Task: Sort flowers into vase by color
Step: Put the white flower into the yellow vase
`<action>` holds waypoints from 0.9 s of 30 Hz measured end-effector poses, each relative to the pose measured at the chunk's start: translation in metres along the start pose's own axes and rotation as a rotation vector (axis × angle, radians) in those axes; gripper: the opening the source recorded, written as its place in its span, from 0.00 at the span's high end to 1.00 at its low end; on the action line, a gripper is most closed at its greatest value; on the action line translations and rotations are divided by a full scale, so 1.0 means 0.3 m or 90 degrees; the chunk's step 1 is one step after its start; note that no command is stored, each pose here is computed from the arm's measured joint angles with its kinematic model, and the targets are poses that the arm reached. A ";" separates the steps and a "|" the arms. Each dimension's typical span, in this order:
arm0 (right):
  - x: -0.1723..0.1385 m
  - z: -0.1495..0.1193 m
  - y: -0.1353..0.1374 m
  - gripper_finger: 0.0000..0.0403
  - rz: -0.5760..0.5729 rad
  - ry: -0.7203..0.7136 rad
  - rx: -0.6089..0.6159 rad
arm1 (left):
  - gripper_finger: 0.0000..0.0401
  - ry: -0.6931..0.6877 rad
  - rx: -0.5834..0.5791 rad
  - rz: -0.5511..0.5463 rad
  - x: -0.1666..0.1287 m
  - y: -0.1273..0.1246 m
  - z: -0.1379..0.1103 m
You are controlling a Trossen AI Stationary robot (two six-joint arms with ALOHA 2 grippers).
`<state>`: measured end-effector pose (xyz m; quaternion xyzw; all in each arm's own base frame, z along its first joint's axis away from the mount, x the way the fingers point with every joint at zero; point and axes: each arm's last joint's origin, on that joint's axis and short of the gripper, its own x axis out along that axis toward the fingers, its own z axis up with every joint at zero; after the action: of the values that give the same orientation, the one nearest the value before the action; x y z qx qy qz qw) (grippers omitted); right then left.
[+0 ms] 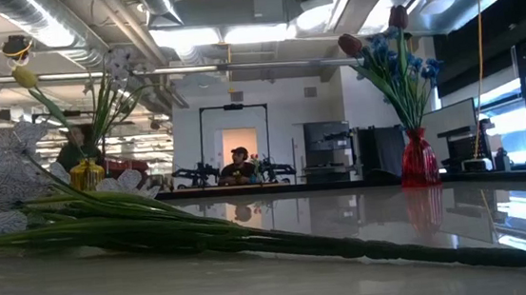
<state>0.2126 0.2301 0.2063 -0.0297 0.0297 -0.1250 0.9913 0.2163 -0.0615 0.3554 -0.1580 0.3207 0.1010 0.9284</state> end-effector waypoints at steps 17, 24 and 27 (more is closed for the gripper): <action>0.000 -0.001 0.000 0.46 -0.001 0.000 -0.001 | 0.68 0.141 0.246 -0.041 0.488 -0.308 -0.478; 0.000 -0.003 -0.001 0.46 -0.001 0.003 -0.006 | 0.68 0.174 0.254 -0.013 0.585 -0.308 -0.559; 0.000 -0.003 -0.001 0.46 -0.002 0.003 -0.008 | 0.70 0.199 0.265 0.008 0.594 -0.293 -0.572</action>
<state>0.2126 0.2298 0.2053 -0.0353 0.0329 -0.1261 0.9908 0.2828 -0.1893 0.1357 0.0246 0.4750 0.0127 0.8796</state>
